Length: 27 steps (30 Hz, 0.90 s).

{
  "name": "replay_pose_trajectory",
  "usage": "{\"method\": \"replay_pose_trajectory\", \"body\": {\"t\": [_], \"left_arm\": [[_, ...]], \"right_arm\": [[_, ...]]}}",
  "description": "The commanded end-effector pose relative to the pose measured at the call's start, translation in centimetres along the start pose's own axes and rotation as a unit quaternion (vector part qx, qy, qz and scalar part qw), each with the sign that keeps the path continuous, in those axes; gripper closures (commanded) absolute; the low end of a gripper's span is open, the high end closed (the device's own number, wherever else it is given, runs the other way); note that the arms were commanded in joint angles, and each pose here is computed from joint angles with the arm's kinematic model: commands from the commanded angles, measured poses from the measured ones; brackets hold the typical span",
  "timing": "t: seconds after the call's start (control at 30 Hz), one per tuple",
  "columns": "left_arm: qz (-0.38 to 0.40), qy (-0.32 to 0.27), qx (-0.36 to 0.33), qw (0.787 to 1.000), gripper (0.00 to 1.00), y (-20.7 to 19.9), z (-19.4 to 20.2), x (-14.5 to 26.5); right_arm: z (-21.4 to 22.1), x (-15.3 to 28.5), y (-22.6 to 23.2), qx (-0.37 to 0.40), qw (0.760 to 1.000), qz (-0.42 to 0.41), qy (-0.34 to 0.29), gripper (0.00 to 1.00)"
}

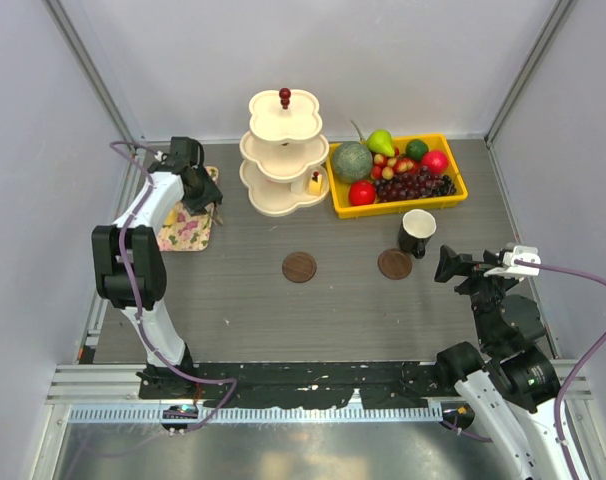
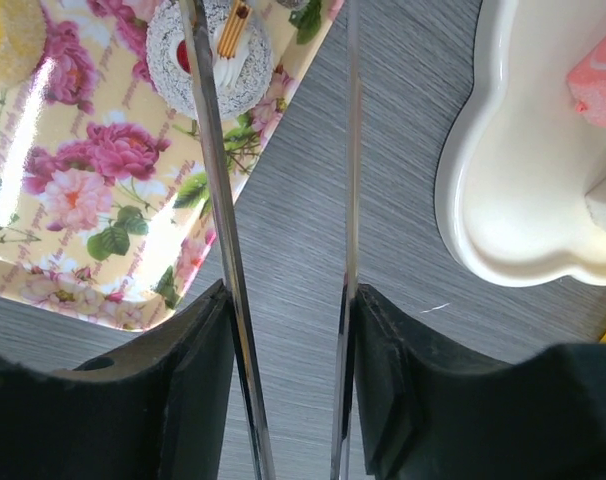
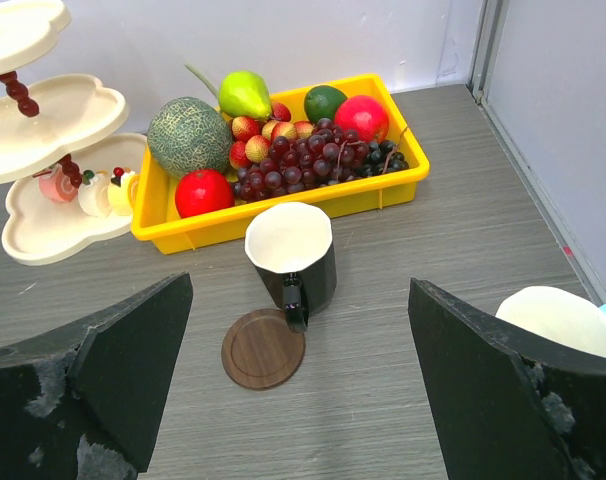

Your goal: Serve the afternoon tea

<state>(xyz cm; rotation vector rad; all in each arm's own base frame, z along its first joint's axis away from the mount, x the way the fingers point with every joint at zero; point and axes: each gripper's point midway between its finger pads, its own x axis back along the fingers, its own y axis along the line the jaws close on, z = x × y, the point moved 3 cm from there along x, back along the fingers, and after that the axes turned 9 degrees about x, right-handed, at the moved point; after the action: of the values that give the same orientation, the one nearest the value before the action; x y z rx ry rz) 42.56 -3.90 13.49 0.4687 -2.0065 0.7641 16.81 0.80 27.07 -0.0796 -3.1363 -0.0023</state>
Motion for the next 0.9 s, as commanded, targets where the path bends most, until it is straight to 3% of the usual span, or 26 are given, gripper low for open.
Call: {"method": "replay_pose_trajectory", "body": {"t": [0.0,0.6,0.87], "left_arm": [[0.024,-0.025,0.014,0.999,0.52,-0.3,-1.8,1.6],[0.049,-0.010,-0.107,0.993,0.75,1.8,-3.9,6.0],[0.088,-0.007,-0.176,0.980,0.78,1.2,-4.3,8.1]], "right_arm": [[-1.0,-0.2,0.2,-0.005,1.000,-0.003,-0.020,0.04],[-1.1,-0.2,0.2,-0.005,1.000,-0.004,-0.022,0.04],[-1.0,-0.2,0.2,-0.005,1.000,-0.005,-0.020,0.04]]}}
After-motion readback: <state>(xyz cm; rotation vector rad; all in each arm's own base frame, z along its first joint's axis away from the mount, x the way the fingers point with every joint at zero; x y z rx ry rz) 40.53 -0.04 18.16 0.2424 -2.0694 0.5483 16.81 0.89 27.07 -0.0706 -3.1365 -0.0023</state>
